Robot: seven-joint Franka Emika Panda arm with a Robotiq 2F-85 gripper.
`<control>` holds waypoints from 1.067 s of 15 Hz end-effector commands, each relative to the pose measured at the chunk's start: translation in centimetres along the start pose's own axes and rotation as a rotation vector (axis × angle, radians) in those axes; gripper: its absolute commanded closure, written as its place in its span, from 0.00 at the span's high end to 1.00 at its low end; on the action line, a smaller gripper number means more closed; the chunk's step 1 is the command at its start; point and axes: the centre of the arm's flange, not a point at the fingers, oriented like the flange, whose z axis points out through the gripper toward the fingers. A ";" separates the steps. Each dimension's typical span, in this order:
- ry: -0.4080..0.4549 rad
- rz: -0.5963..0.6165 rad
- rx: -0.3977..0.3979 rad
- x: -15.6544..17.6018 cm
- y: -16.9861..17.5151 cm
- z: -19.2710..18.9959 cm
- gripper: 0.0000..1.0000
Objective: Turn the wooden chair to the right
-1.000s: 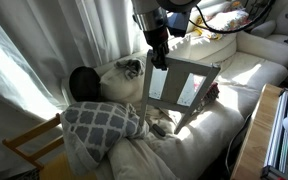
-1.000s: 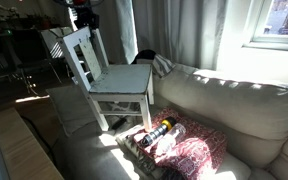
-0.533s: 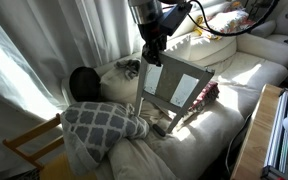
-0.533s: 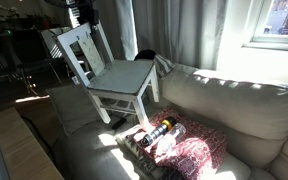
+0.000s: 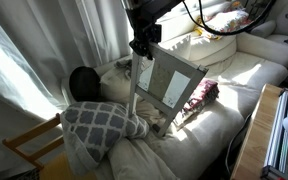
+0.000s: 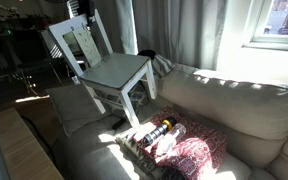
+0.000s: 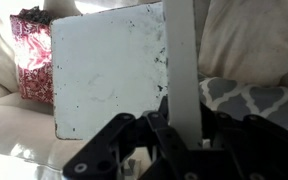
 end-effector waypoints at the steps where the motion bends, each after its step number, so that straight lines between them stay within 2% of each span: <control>1: 0.000 0.097 -0.036 0.4 -0.1 -5.4 0.06; 5: -0.059 0.200 -0.028 2.0 -0.1 -3.8 0.06; 8: -0.072 0.285 -0.012 3.4 0.6 -1.7 0.06; 12: -0.118 0.321 -0.003 4.5 0.2 0.4 0.06; 16: -0.082 0.401 -0.074 5.5 0.5 1.4 0.06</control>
